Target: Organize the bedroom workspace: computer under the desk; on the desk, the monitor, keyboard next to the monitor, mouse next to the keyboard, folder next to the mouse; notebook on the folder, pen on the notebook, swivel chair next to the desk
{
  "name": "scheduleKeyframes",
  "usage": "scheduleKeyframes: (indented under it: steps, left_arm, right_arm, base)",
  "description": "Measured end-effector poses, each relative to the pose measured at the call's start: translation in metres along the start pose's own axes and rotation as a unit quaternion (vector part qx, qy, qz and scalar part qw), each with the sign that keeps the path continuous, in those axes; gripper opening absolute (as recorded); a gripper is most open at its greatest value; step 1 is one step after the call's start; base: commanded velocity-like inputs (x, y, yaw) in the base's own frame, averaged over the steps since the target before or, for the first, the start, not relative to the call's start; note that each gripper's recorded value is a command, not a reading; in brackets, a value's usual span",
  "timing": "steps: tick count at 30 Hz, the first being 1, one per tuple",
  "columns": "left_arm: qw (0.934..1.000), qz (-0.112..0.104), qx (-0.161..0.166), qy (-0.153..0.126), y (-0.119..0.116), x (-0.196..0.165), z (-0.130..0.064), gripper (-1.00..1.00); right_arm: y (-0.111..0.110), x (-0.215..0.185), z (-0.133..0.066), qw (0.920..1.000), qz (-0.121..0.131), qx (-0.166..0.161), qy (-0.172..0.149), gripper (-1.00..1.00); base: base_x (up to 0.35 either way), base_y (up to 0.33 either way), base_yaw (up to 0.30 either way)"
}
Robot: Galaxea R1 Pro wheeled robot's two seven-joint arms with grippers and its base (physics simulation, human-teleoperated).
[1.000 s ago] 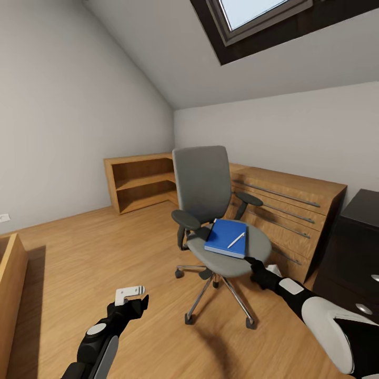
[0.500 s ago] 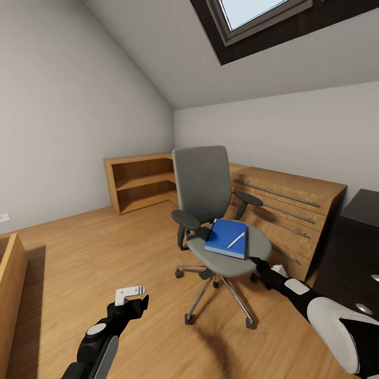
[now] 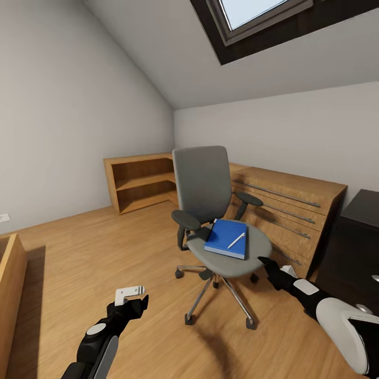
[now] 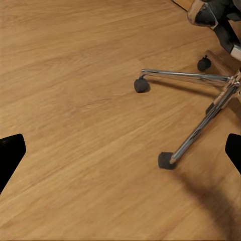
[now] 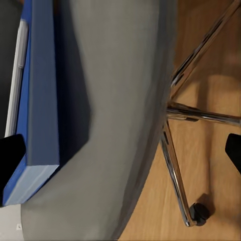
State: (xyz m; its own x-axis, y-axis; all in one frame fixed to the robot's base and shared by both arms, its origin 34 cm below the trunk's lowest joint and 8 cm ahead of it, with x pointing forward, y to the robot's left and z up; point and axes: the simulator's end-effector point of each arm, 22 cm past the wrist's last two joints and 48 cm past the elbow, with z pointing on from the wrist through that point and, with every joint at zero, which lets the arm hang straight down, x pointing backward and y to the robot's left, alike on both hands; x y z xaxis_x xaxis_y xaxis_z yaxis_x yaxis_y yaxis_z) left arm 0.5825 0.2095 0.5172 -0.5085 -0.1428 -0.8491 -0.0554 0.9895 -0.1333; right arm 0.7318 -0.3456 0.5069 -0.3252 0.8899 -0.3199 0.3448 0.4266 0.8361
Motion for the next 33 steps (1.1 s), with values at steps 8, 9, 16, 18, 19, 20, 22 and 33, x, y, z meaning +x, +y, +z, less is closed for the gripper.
scheduleKeyframes:
  steps: [8, 9, 16, 18, 19, 20, 22, 33]
  left_arm:
    - [1.0000, -0.001, 0.001, 0.000, -0.0010, -0.0001, -0.0002, 1.00]
    - [1.0000, -0.001, 0.001, 0.000, -0.0011, 0.0000, -0.0002, 1.00]
    - [1.0000, -0.001, 0.001, 0.000, -0.0011, 0.0001, -0.0001, 1.00]
    - [1.0000, -0.001, 0.001, 0.000, -0.0011, -0.0001, -0.0002, 1.00]
    - [1.0000, 0.000, 0.001, 0.000, -0.0013, 0.0000, -0.0002, 1.00]
    - [1.0000, -0.001, 0.001, 0.000, -0.0014, 0.0000, -0.0002, 1.00]
    - [1.0000, -0.001, 0.001, 0.000, -0.0013, 0.0000, -0.0002, 1.00]
    - [1.0000, 0.000, 0.001, 0.000, -0.0013, 0.0000, -0.0002, 1.00]
  right_arm:
    - [0.0005, -0.0008, -0.0003, 1.0000, 0.003, -0.001, -0.001, 1.00]
    - [0.0004, -0.0008, -0.0003, 1.0000, 0.003, -0.001, -0.001, 1.00]
    - [-0.0003, -0.0006, -0.0002, 1.0000, 0.002, 0.000, -0.001, 1.00]
    - [-0.0005, -0.0005, -0.0003, 1.0000, 0.002, 0.000, -0.001, 1.00]
    - [-0.0004, -0.0004, -0.0003, 1.0000, 0.002, 0.000, -0.001, 1.00]
    - [-0.0001, -0.0005, -0.0003, 1.0000, 0.003, 0.000, -0.001, 1.00]
    - [-0.0002, -0.0005, -0.0003, 1.0000, 0.003, 0.000, -0.001, 1.00]
    - [0.0012, 0.0020, 0.0006, 1.0000, 0.003, -0.002, 0.001, 1.00]
  base:
    - [0.234, 0.000, 0.000]
    - [0.197, 0.000, 0.000]
    - [0.094, 0.000, 0.000]
    - [0.201, 0.000, 0.000]
    - [0.199, 0.000, 0.000]
    - [0.176, 0.000, 0.000]
    - [0.163, 0.000, 0.000]
    - [0.149, 0.057, 0.000]
